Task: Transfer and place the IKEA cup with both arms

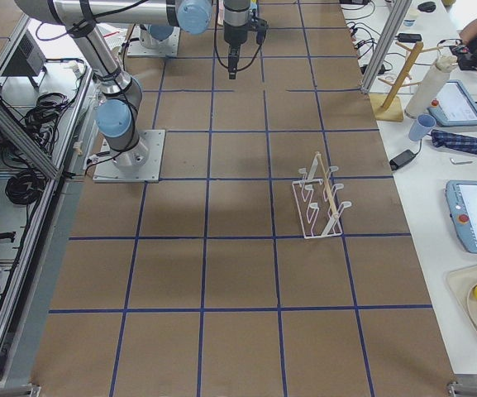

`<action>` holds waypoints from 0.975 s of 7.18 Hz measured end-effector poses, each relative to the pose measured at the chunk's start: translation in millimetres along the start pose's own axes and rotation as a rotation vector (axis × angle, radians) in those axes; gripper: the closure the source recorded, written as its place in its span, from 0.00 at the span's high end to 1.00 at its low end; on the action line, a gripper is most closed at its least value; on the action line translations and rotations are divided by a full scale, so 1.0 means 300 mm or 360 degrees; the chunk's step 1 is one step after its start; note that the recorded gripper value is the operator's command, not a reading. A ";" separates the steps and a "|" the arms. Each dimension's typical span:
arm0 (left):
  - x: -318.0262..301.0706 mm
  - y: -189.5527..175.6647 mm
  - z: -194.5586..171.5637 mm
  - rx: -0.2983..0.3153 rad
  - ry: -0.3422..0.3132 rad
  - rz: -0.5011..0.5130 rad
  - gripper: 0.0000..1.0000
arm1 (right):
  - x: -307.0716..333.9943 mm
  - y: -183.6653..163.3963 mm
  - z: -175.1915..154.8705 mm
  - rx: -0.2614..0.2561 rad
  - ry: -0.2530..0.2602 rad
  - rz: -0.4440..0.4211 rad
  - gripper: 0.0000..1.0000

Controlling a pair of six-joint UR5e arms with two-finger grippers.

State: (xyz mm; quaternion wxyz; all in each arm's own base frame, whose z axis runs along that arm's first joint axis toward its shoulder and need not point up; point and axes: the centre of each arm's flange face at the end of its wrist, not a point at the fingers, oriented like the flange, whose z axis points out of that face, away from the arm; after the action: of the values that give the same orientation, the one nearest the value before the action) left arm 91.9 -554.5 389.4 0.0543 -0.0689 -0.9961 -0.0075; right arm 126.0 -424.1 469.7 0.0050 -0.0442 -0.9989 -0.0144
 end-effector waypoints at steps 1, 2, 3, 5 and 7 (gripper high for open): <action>0.204 -0.013 -0.078 0.0053 -0.0038 -0.0034 1.00 | -0.001 -0.012 -0.010 0.0053 -0.0006 -0.0003 1.00; 0.400 0.000 -0.138 0.0097 -0.0055 -0.0066 1.00 | -0.001 -0.020 -0.018 0.0095 -0.0010 -0.0004 1.00; 0.574 0.040 -0.187 0.0117 -0.0061 -0.0105 1.00 | -0.002 -0.022 -0.021 0.0112 -0.0011 -0.0006 1.00; 0.717 0.134 -0.253 0.0063 -0.0137 -0.0132 1.00 | -0.005 -0.020 -0.023 0.0122 -0.0021 -0.0013 1.00; 0.732 0.130 -0.333 0.0012 -0.0126 -0.0236 1.00 | -0.006 -0.019 -0.029 0.0129 -0.0023 -0.0015 1.00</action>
State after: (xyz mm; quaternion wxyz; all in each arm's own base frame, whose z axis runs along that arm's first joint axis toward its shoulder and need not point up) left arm -108.3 -488.2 512.9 0.0145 0.0050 -0.9999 -0.0049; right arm 127.4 -430.3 478.0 -0.0006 -0.0393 -0.9989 0.0264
